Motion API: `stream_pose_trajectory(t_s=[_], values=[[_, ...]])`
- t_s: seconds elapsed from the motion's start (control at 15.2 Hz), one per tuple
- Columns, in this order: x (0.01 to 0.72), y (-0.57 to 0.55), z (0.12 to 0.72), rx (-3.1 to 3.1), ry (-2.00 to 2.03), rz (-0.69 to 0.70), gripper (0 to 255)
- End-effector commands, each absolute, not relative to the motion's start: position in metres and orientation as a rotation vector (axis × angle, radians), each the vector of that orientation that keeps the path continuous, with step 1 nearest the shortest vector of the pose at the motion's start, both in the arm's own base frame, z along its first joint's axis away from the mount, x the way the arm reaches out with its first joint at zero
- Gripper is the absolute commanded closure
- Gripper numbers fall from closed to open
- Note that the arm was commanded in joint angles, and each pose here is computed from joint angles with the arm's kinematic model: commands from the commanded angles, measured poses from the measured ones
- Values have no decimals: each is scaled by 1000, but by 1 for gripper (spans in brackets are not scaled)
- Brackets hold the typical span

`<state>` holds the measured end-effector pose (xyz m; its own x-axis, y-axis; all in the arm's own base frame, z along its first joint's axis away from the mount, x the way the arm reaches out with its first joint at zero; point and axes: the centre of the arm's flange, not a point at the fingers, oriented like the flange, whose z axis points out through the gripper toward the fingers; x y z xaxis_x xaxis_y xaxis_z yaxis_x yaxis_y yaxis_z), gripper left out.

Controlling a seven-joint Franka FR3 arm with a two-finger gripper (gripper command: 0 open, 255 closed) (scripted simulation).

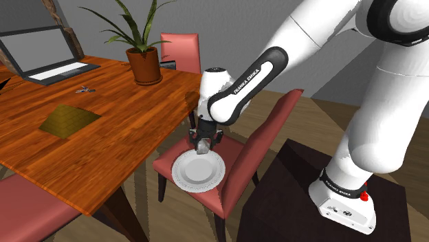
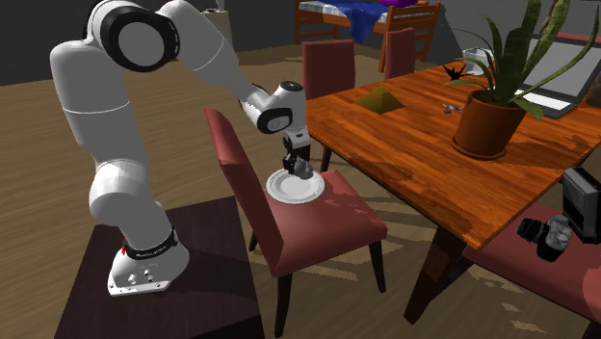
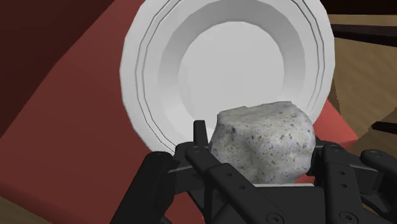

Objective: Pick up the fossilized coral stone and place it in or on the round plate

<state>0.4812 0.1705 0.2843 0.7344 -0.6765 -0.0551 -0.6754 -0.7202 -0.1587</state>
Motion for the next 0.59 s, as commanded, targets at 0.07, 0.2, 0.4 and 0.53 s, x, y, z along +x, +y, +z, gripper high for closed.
stream_pose_trajectory(t_s=[0.07, 0.2, 0.4, 0.53], values=[[474, 205, 286, -2765, 1091, -11, 255], [474, 205, 276, -2765, 1091, -11, 255], [474, 205, 260, -2765, 1091, -11, 255], [474, 205, 249, -2765, 1091, -11, 255]])
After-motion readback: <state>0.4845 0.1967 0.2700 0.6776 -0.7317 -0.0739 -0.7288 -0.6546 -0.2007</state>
